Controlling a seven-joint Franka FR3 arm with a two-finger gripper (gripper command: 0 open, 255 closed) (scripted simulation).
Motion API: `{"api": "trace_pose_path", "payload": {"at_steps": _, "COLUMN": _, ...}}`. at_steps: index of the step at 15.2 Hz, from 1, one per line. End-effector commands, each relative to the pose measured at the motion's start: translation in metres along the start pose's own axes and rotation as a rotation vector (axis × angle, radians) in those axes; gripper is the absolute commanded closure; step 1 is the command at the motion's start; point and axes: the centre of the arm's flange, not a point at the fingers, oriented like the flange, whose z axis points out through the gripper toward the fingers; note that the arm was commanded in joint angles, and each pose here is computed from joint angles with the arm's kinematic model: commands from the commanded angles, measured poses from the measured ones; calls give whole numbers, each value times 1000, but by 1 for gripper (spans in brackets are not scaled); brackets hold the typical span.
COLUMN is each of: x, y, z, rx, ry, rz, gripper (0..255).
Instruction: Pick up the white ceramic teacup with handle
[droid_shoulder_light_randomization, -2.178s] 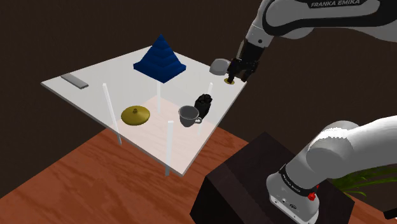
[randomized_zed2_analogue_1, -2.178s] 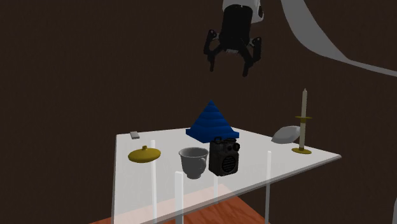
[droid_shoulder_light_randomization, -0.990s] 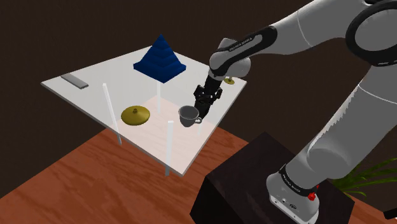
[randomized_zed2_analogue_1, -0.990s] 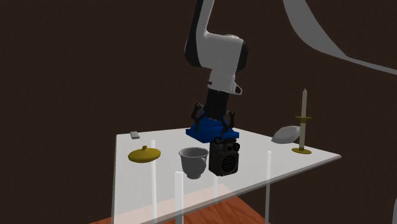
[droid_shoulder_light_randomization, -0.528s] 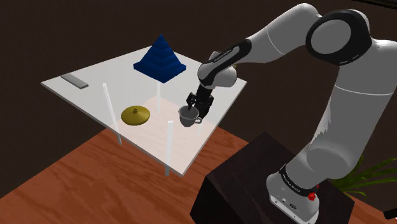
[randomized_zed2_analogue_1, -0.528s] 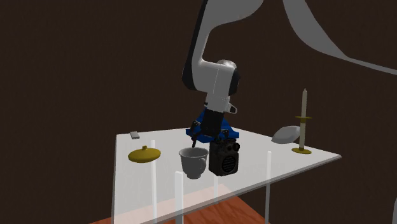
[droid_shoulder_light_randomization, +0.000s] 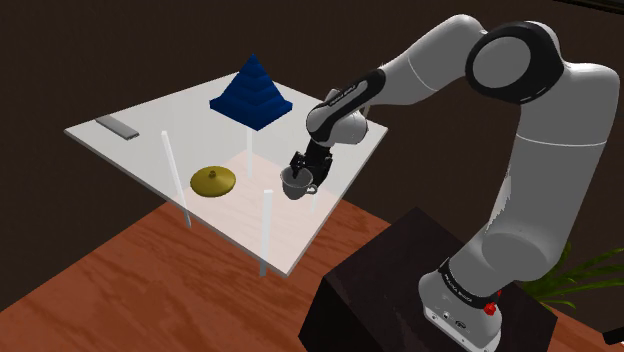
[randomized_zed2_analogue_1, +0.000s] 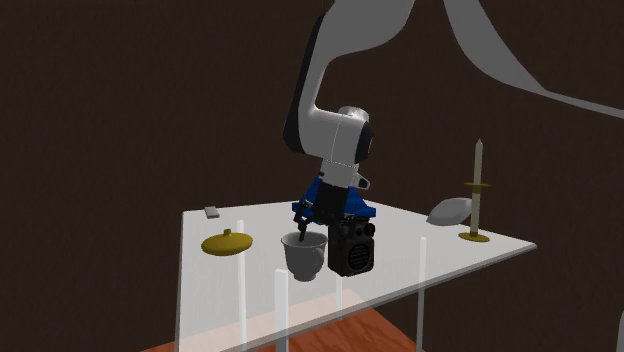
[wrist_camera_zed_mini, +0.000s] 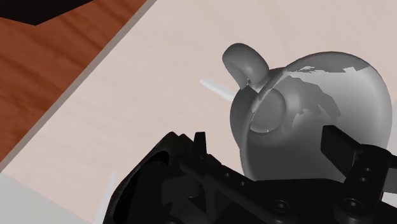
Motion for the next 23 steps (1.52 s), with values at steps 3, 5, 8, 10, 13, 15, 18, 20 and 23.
{"api": "trace_pose_path", "payload": {"at_steps": 3, "x": 3, "y": 7, "z": 8, "rx": -7, "ry": 7, "rz": 9, "gripper": 255}}
{"api": "trace_pose_path", "payload": {"at_steps": 5, "x": 6, "y": 6, "z": 7, "rx": -7, "ry": 6, "rz": 8, "gripper": 255}}
{"api": "trace_pose_path", "payload": {"at_steps": 8, "x": 5, "y": 6, "z": 6, "rx": -7, "ry": 6, "rz": 8, "gripper": 255}}
{"api": "trace_pose_path", "payload": {"at_steps": 10, "x": 2, "y": 8, "z": 7, "rx": -7, "ry": 7, "rz": 9, "gripper": 255}}
{"api": "trace_pose_path", "payload": {"at_steps": 13, "x": 1, "y": 4, "z": -8, "rx": -7, "ry": 7, "rz": 9, "gripper": 255}}
{"api": "trace_pose_path", "payload": {"at_steps": 15, "x": 0, "y": 2, "z": -18, "rx": -7, "ry": 7, "rz": 9, "gripper": 255}}
{"api": "trace_pose_path", "payload": {"at_steps": 18, "x": -1, "y": -2, "z": -34, "rx": -7, "ry": 7, "rz": 9, "gripper": 255}}
{"api": "trace_pose_path", "payload": {"at_steps": 20, "x": -2, "y": -5, "z": -44, "rx": -7, "ry": 7, "rz": 9, "gripper": 255}}
{"api": "trace_pose_path", "payload": {"at_steps": 23, "x": -3, "y": -9, "z": -59, "rx": -7, "ry": 7, "rz": 9, "gripper": 255}}
